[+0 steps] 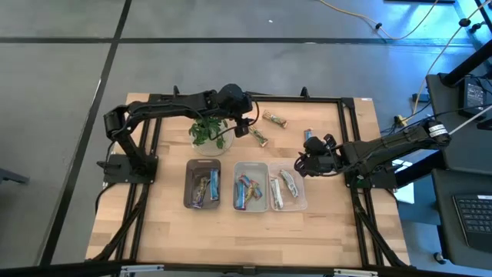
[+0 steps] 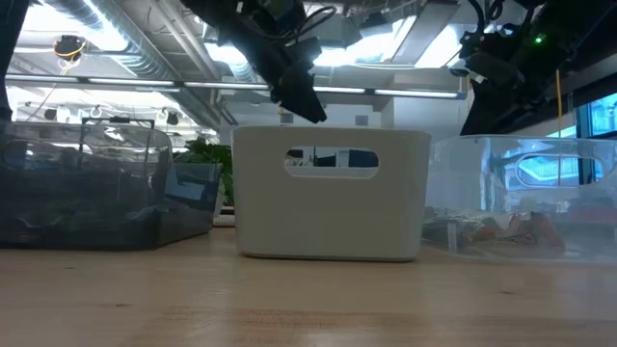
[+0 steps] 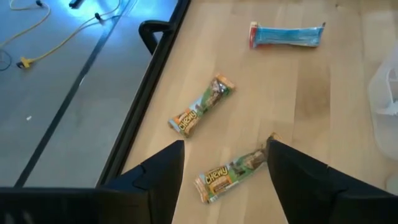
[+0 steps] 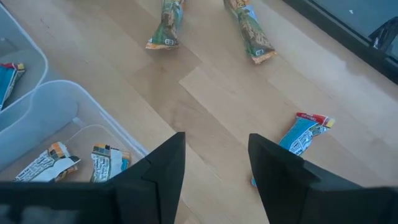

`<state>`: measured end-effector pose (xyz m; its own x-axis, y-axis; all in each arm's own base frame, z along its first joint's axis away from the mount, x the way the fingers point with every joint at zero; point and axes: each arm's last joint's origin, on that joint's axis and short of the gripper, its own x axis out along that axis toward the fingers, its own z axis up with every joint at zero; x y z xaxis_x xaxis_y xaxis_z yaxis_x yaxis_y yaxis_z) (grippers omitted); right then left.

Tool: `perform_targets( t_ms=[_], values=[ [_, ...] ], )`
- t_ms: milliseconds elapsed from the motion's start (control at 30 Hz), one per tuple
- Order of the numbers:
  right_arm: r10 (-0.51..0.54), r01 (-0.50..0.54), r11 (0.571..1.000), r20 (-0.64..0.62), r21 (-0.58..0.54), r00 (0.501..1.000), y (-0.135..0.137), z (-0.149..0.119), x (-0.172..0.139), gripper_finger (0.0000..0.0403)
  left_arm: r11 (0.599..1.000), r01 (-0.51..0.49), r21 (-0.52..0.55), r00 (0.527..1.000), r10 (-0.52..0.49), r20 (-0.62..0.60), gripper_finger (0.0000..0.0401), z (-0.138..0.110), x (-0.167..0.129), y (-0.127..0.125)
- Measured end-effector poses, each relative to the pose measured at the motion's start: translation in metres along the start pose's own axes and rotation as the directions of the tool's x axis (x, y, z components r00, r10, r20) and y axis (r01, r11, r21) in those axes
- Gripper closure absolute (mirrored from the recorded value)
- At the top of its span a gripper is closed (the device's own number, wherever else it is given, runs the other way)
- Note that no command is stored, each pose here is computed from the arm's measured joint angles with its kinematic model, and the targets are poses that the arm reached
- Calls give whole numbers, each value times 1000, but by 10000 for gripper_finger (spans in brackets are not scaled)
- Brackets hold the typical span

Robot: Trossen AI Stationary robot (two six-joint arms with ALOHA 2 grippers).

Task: Pick and place Granola Bars by type
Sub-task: Put the orange granola bar into the transparent bin

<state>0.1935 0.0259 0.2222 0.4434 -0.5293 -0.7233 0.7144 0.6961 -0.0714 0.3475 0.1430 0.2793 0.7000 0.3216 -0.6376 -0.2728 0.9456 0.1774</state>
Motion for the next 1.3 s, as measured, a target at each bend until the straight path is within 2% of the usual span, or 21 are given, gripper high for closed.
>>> perform_targets(
  t_ms=[567, 1100, 1300],
  values=[
    [-25, 25, 1000, 35, -6, 999, 0, 1, 0, 224, 1000, 12, 2, 998, -12, -55, 184, -5, 0, -2],
    [-3, 4, 1000, 55, -21, 998, 2, 4, 0, 224, 1000, 28, 5, 991, -27, -131, 184, -13, -1, -3],
    [-3, 4, 1000, 56, -21, 998, 2, 4, 0, 224, 994, 65, 87, 990, -54, -127, 184, -13, -1, -3]
  ],
)
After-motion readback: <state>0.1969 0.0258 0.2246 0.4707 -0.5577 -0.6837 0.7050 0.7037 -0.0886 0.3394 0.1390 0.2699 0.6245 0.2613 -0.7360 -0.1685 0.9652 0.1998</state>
